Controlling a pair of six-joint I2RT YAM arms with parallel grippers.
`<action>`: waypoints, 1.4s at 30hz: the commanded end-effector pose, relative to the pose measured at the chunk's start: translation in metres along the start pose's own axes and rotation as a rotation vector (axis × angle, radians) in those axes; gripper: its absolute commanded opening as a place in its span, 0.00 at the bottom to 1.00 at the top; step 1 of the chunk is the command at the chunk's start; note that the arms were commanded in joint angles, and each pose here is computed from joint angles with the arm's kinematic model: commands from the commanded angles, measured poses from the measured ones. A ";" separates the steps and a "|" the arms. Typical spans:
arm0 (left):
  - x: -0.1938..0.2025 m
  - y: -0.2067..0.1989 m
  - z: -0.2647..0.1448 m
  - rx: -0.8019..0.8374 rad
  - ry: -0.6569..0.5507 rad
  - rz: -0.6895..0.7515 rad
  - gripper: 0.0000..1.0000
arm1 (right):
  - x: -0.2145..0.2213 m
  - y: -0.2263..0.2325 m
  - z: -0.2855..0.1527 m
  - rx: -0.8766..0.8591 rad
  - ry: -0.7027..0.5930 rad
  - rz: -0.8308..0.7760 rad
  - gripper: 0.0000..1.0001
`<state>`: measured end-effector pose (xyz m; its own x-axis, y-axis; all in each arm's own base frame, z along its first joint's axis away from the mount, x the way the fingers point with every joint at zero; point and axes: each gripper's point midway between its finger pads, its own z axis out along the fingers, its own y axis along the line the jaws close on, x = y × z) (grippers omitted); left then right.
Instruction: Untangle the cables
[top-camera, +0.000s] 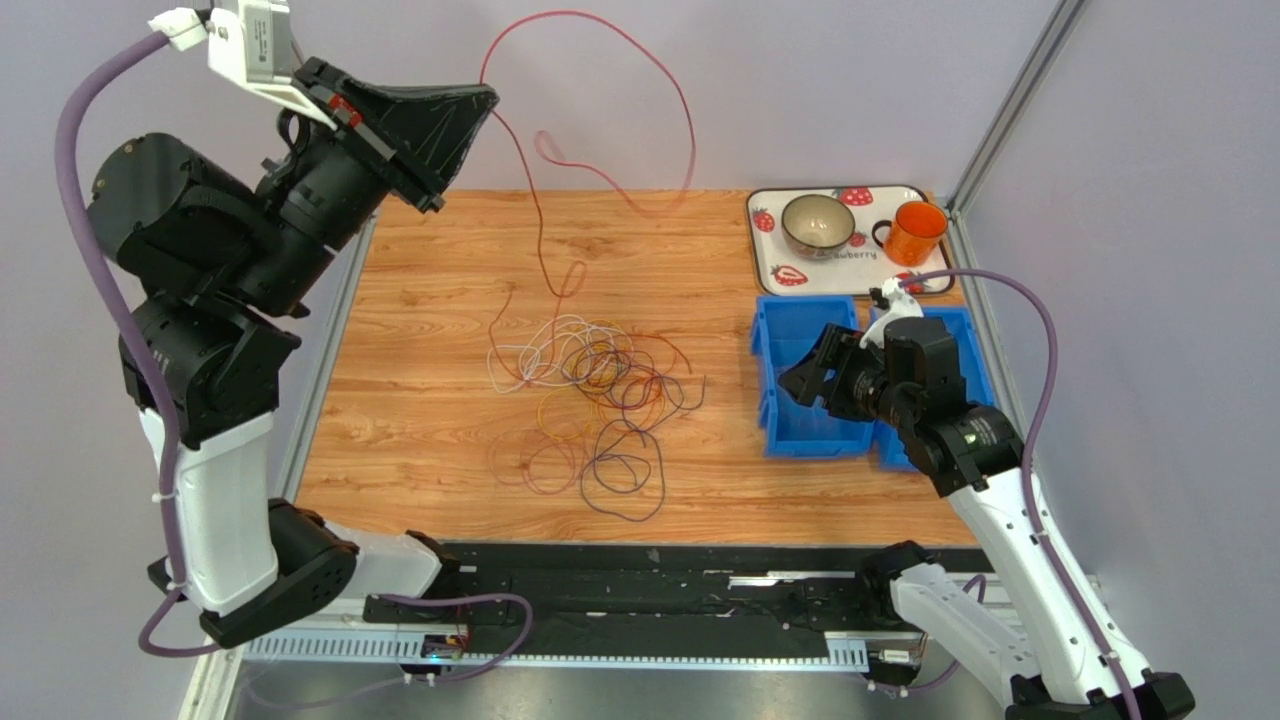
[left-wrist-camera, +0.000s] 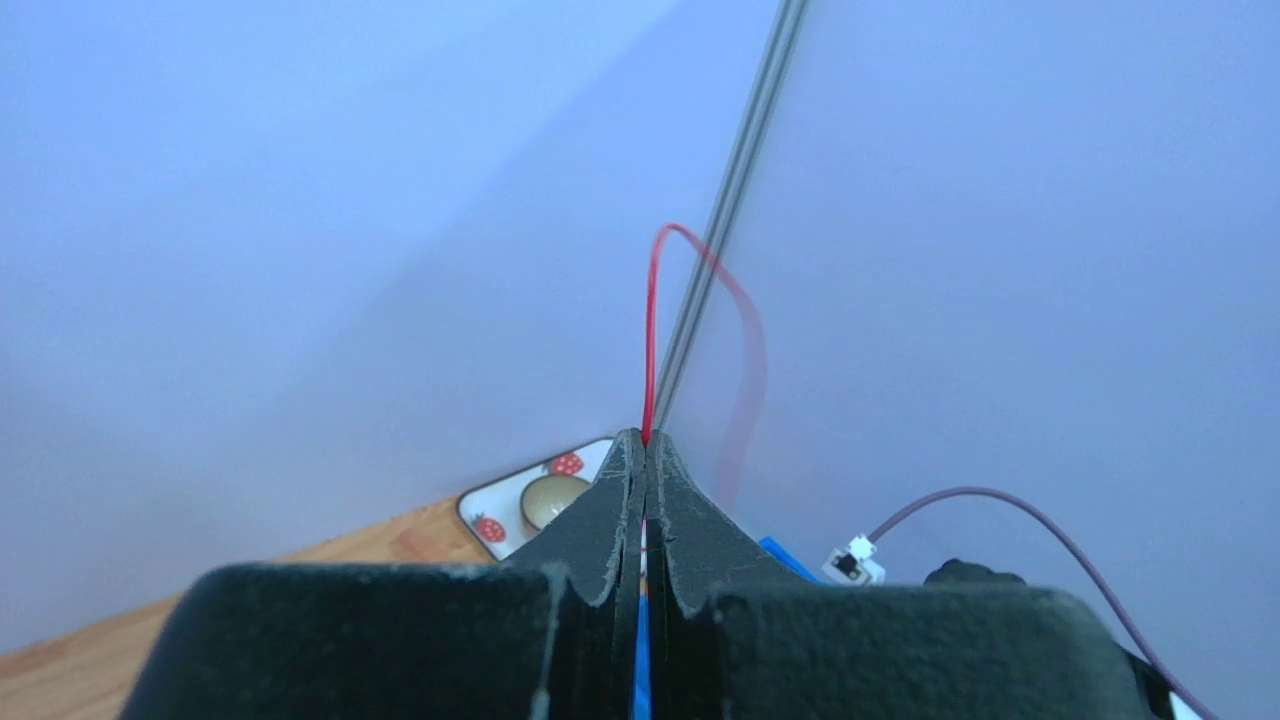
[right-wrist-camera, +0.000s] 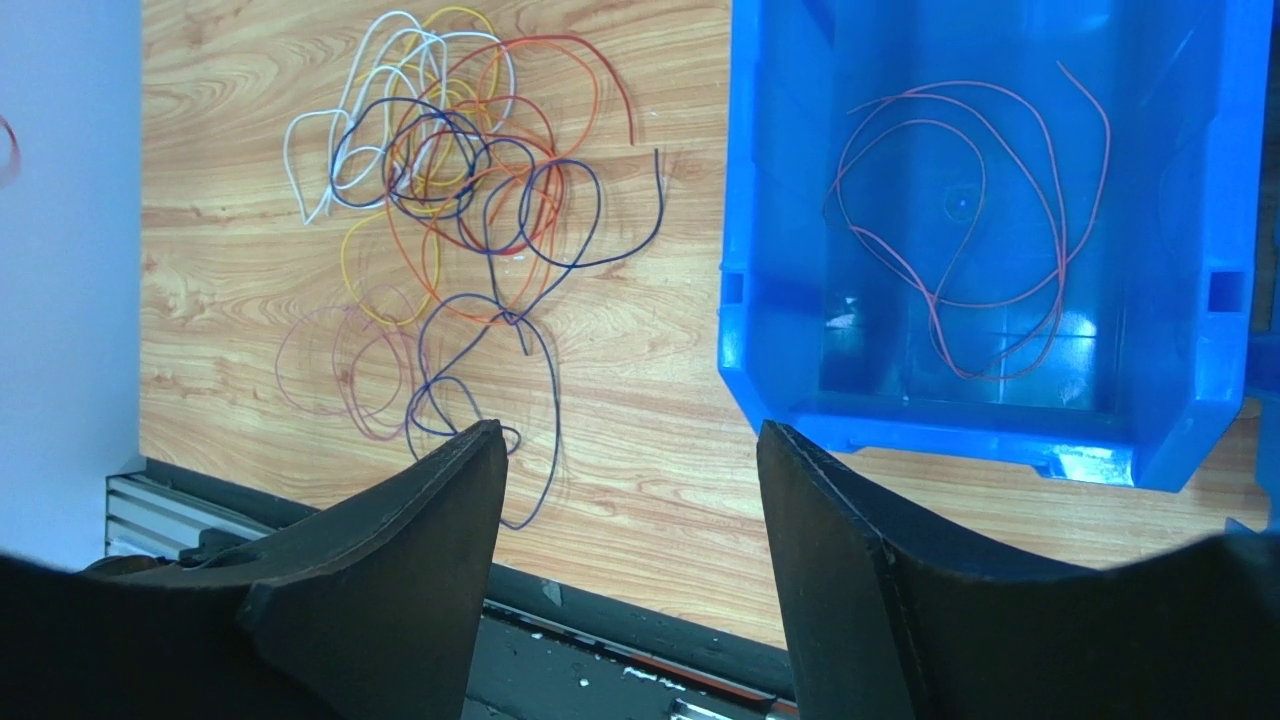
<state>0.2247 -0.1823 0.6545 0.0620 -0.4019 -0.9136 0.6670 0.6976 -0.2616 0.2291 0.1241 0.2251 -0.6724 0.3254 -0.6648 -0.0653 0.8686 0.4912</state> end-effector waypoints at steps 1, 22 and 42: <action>0.047 0.008 0.013 0.007 0.114 -0.001 0.00 | -0.010 0.014 -0.011 -0.067 -0.049 -0.003 0.66; 0.400 0.080 -0.062 -0.252 0.827 -0.393 0.00 | -0.003 0.026 -0.020 -0.156 -0.052 -0.035 0.67; 0.513 0.131 -0.075 -0.468 1.092 -0.343 0.00 | 0.061 0.032 0.034 -0.190 0.194 -0.099 0.69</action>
<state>0.2815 -0.2495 0.1280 -0.8765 -0.0549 -0.4783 0.1772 0.8870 -0.4264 0.2034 0.1642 0.1784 -0.8010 0.1844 -0.5695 -0.1905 0.8234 0.5346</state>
